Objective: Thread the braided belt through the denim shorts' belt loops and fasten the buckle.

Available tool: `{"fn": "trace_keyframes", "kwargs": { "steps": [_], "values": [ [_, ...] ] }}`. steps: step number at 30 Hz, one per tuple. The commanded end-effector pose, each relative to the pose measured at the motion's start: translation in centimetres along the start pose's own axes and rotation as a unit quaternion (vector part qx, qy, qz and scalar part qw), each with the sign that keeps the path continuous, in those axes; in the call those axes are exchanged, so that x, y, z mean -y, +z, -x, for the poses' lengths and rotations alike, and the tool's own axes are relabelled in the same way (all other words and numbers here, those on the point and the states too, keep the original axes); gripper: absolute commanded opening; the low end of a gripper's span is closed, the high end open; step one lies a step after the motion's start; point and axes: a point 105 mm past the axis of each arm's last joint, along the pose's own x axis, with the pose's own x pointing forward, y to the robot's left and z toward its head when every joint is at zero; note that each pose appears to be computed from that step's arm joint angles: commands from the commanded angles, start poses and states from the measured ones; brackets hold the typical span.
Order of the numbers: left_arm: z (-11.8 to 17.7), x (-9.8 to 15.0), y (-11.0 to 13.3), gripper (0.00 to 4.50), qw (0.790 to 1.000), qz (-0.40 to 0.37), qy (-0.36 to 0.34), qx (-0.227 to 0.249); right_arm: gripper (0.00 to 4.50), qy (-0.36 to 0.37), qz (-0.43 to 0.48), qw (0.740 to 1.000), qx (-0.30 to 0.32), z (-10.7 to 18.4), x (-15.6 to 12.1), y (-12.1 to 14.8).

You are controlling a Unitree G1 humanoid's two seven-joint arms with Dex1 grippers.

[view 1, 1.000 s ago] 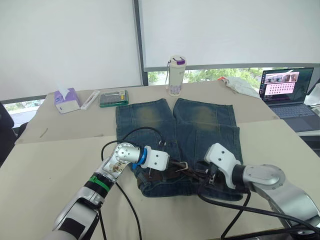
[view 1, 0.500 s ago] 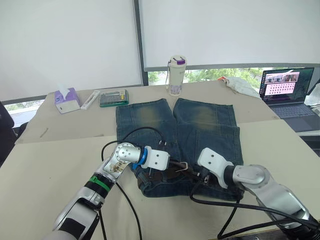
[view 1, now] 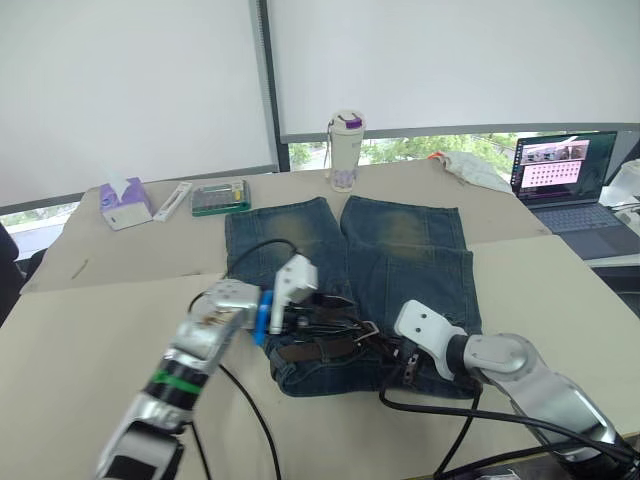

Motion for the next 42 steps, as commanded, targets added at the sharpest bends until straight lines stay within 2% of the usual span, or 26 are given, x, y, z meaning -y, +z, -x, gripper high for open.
{"fn": "trace_keyframes", "kwargs": {
  "steps": [1,4,5,7,10,15,21,27,29,30,32,34,38,40,42],
  "values": [
    [0.5,1.7,-4.4,1.34,0.996,0.04,-0.006,-0.075,0.0,-0.036,0.022,0.999,0.014,1.5,1.3,0.8],
    [0.4,0.6,-7.9,0.28,0.99,0.029,0.042,-0.133,0.0,-0.045,0.028,0.999,0.004,2.2,1.5,0.4],
    [0.4,0.5,-8.4,0.08,0.988,0.022,0.044,-0.144,0.0,-0.048,0.03,0.998,0.002,2.3,1.6,0.3],
    [0.3,0.5,-10.1,0.08,0.984,0.025,0.055,-0.167,0.0,-0.061,0.034,0.997,-0.016,3.6,2.1,-0.3],
    [0.7,0.7,-12.1,0.08,0.979,0.019,0.059,-0.194,0.0,-0.106,0.054,0.988,-0.098,7.2,3.6,-3.3],
    [1.2,0.6,-13.0,0.08,0.977,0.01,0.065,-0.203,0.0,-0.138,0.058,0.973,-0.175,10.7,4.3,-7.3],
    [0.8,0.4,-12.7,0.08,0.978,-0.002,0.064,-0.201,0.0,-0.137,0.045,0.978,-0.152,9.9,3.7,-7.8],
    [1.5,0.2,-12.3,0.08,0.977,-0.007,0.078,-0.198,0.0,-0.15,0.046,0.973,-0.17,9.7,3.7,-8.9],
    [1.7,0.1,-11.5,0.08,0.981,-0.006,0.083,-0.175,0.0,-0.151,0.046,0.972,-0.174,9.5,3.6,-9.1],
    [1.7,0.2,-10.4,0.08,0.986,0.005,0.08,-0.145,0.0,-0.153,0.043,0.972,-0.17,9.3,3.5,-9.1],
    [1.1,0.3,-5.9,0.08,0.995,0.064,0.068,-0.035,0.0,-0.15,0.032,0.976,-0.152,8.5,3.0,-8.6],
    [0.6,0.7,-2.0,0.08,0.994,0.095,0.039,0.033,0.0,-0.144,0.028,0.979,-0.143,8.0,2.5,-8.3],
    [-1.3,1.5,3.5,0.08,0.99,0.109,-0.026,0.089,0.0,-0.14,0.029,0.98,-0.141,7.4,2.0,-8.1],
    [-2.9,1.1,4.9,0.08,0.989,0.103,-0.03,0.101,0.0,-0.141,0.028,0.98,-0.14,7.3,1.9,-8.0],
    [-4.8,0.1,5.3,0.08,0.989,0.104,-0.018,0.099,0.0,-0.142,0.026,0.98,-0.14,7.3,1.8,-7.9]
  ]
}}
